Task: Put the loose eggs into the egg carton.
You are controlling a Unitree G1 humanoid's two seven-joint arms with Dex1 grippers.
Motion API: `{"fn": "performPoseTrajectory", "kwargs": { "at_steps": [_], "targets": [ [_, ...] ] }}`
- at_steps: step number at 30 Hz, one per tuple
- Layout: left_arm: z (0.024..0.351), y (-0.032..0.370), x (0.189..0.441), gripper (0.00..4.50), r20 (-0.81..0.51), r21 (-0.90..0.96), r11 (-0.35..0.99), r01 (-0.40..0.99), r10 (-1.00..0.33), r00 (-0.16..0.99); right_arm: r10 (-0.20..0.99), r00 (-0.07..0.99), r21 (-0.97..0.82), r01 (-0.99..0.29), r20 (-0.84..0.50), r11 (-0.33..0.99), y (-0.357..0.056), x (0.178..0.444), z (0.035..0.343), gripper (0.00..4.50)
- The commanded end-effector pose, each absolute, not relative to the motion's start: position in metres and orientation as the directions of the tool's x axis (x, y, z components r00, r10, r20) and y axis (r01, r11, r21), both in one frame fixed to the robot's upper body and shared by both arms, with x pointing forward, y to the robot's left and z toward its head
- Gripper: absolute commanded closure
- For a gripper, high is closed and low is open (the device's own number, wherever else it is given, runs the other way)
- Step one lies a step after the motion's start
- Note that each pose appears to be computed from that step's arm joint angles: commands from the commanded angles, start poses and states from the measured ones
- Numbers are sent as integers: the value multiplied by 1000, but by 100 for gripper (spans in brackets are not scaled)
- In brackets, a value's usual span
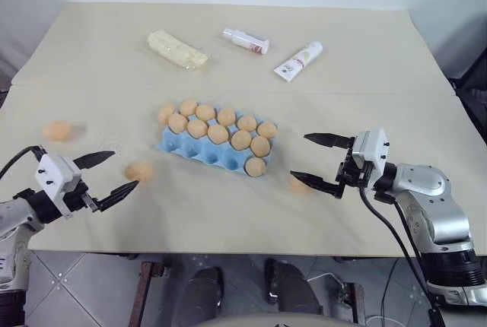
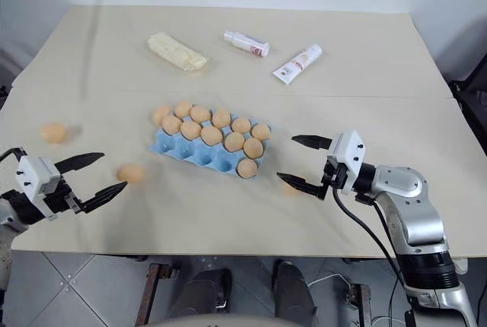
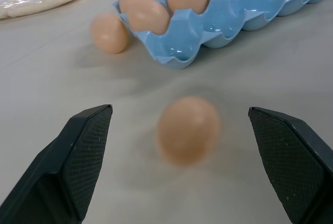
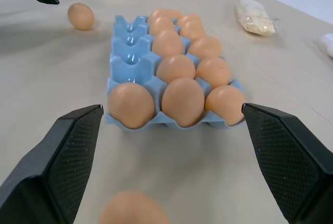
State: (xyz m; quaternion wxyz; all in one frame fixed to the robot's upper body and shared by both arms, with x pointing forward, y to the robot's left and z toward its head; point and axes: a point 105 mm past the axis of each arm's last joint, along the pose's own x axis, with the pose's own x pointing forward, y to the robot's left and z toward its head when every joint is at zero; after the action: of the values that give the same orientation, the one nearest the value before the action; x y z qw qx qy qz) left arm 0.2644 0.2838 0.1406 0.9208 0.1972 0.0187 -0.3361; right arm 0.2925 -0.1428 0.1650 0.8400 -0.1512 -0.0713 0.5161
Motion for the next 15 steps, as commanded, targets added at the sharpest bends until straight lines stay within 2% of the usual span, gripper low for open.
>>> {"fn": "performPoseTrajectory", "kwargs": {
  "at_steps": [1, 7, 11, 15],
  "targets": [
    [149, 271, 266, 4, -130, 386, 672, 632, -638, 759, 881, 472, -354, -825, -5, 440, -147, 290, 174, 0],
    [158, 227, 267, 4, -109, 363, 537, 761, -787, 607, 848, 525, -360, -807, -71, 469, -177, 275, 171, 0],
    [155, 195, 263, 4, -169, 393, 358, 847, -877, 449, 821, 541, -358, -814, -181, 457, -201, 257, 154, 0],
    [145, 179, 258, 4, -206, 371, 244, 896, -919, 336, 818, 531, -341, -828, -219, 446, -204, 253, 138, 0]
  ]
}}
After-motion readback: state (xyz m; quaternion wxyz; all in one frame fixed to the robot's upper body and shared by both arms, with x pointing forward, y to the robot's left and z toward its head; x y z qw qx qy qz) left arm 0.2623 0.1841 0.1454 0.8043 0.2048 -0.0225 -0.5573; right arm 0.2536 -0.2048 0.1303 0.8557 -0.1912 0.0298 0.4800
